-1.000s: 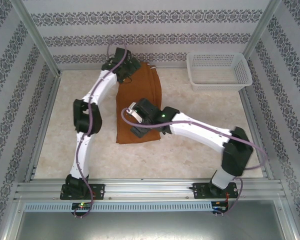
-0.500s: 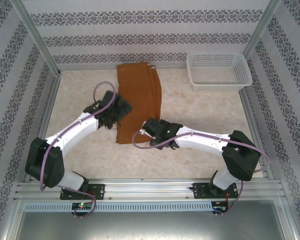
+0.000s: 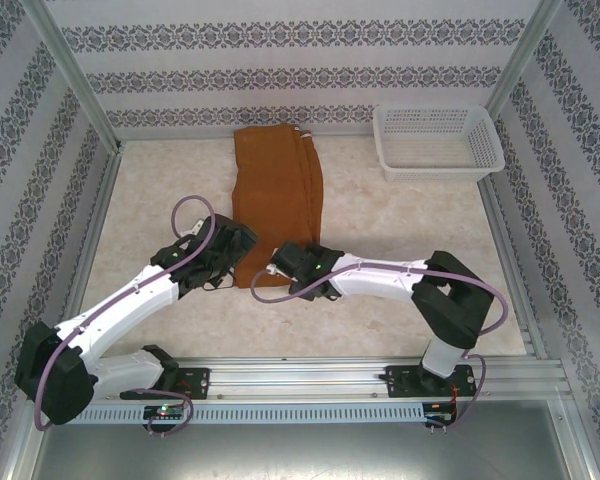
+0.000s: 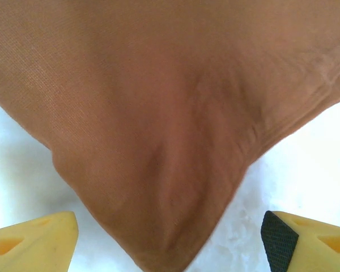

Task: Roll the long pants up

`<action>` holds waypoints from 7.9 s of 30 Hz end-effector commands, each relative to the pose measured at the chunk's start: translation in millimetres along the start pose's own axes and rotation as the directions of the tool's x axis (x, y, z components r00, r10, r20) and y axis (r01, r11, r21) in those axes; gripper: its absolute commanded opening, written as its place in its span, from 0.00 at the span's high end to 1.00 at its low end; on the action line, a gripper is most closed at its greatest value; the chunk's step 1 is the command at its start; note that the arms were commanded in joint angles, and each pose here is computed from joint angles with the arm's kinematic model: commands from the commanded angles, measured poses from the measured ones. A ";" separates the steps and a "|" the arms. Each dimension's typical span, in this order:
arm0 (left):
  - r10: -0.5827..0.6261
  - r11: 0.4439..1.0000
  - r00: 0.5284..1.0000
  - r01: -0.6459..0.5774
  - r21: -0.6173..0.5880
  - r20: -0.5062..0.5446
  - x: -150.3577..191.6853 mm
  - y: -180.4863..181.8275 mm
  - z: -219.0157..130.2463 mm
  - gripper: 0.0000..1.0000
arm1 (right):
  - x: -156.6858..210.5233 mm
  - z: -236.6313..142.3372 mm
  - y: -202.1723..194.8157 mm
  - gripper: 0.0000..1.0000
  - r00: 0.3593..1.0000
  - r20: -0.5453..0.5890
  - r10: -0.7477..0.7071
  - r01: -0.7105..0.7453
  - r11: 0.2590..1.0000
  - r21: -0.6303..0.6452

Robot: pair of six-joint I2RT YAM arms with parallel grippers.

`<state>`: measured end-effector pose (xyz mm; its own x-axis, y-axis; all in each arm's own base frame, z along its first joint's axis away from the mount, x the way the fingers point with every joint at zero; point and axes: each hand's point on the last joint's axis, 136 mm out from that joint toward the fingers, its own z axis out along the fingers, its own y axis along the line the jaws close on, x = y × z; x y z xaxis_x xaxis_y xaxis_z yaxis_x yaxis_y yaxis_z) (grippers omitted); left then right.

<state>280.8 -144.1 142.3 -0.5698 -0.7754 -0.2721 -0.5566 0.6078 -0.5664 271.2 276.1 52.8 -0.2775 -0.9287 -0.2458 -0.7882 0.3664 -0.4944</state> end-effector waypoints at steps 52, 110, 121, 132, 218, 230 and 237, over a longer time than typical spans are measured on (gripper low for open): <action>-0.194 0.960 0.967 0.222 -0.169 0.168 -0.7 28.8 45.4 0.00 | -75.6 -43.6 -7.1 1.00 0.886 -0.146 0.439 -0.425 0.649 -0.631; -0.039 0.814 0.969 0.171 -0.555 0.242 -89.0 45.0 121.6 1.00 | -89.3 1.9 -9.2 0.32 0.982 0.052 0.181 -0.172 0.975 -0.140; -0.048 0.813 0.972 0.172 -0.556 0.231 -87.4 44.3 124.9 1.00 | -105.1 27.2 8.3 0.23 0.997 0.079 0.008 -0.003 0.998 -0.062; -0.060 0.818 0.975 0.171 -0.550 0.214 -85.1 43.9 123.2 1.00 | -100.1 93.8 -2.9 0.32 0.992 0.010 -0.122 0.121 0.991 0.062; -0.038 0.875 0.970 0.148 -0.461 0.239 -70.2 33.1 132.9 1.00 | -67.7 -29.1 -67.0 0.22 0.862 -0.066 0.503 -0.477 0.762 -0.438; -0.069 0.891 0.980 0.144 -0.430 0.185 -62.8 23.4 140.4 1.00 | -87.4 -33.7 -40.3 0.20 0.991 0.118 -0.058 0.032 0.977 0.210; -0.078 0.903 0.983 0.140 -0.406 0.164 -64.3 15.3 137.3 1.00 | -91.0 13.0 -31.5 0.19 0.978 0.055 -0.201 0.168 0.917 0.362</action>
<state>398.4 -107.1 54.8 -0.3701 -0.8450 -0.3859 -0.8239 0.4905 -0.2840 306.0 347.1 75.3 -0.1259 -0.9622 -0.2414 -0.6897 0.2598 -0.6759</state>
